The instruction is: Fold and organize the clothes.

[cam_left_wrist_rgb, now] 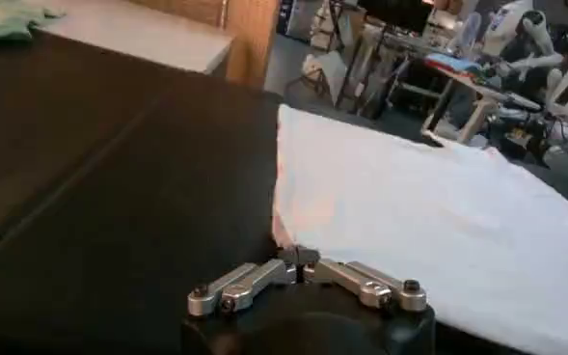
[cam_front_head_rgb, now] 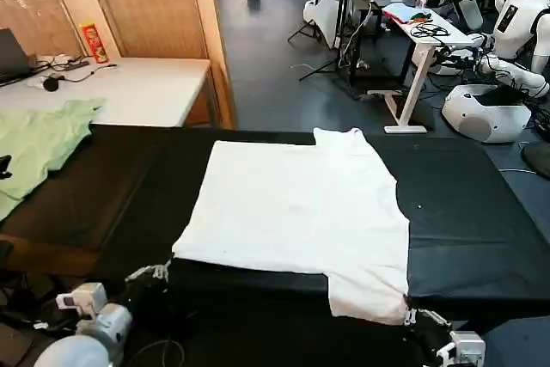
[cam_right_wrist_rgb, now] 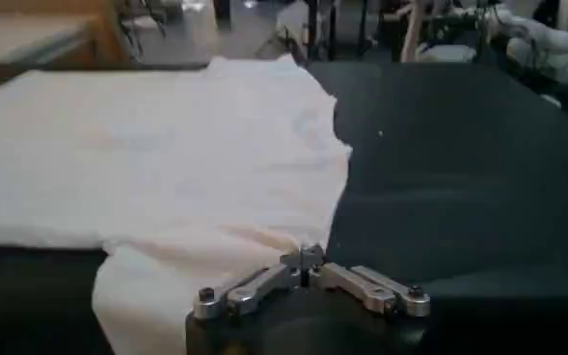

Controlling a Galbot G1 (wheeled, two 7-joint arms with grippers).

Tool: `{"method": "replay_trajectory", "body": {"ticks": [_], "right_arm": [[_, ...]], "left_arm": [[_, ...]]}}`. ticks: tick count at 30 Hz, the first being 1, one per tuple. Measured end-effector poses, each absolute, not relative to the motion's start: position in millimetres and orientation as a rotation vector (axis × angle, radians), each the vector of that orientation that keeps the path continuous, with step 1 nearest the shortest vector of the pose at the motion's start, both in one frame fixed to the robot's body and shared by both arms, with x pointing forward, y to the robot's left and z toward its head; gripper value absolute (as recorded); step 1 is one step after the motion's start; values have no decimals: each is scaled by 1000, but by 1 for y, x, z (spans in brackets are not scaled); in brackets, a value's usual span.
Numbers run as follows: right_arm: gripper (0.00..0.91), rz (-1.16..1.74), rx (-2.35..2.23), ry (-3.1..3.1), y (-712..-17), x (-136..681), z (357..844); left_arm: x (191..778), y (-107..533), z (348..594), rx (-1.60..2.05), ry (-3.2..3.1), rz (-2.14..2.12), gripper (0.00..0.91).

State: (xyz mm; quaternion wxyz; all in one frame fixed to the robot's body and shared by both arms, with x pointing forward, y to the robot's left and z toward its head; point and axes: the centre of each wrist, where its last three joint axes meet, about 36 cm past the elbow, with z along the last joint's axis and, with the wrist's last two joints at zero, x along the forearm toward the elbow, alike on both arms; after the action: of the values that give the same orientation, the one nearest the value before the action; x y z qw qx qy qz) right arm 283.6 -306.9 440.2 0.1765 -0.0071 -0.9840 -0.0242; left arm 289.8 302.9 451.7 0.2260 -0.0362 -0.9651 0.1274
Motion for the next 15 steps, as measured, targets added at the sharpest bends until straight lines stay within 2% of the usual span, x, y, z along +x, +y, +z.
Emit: {"method": "replay_trajectory", "body": {"ticks": [8,15], "right_arm": [[29,10,15,-2876,-329,356,430],[29,68,33,-2867,-342,412,414]], "left_arm": [[324,295,451,-87,-2757,366,0],[358,293,440,-75,-2803,321,0]]}}
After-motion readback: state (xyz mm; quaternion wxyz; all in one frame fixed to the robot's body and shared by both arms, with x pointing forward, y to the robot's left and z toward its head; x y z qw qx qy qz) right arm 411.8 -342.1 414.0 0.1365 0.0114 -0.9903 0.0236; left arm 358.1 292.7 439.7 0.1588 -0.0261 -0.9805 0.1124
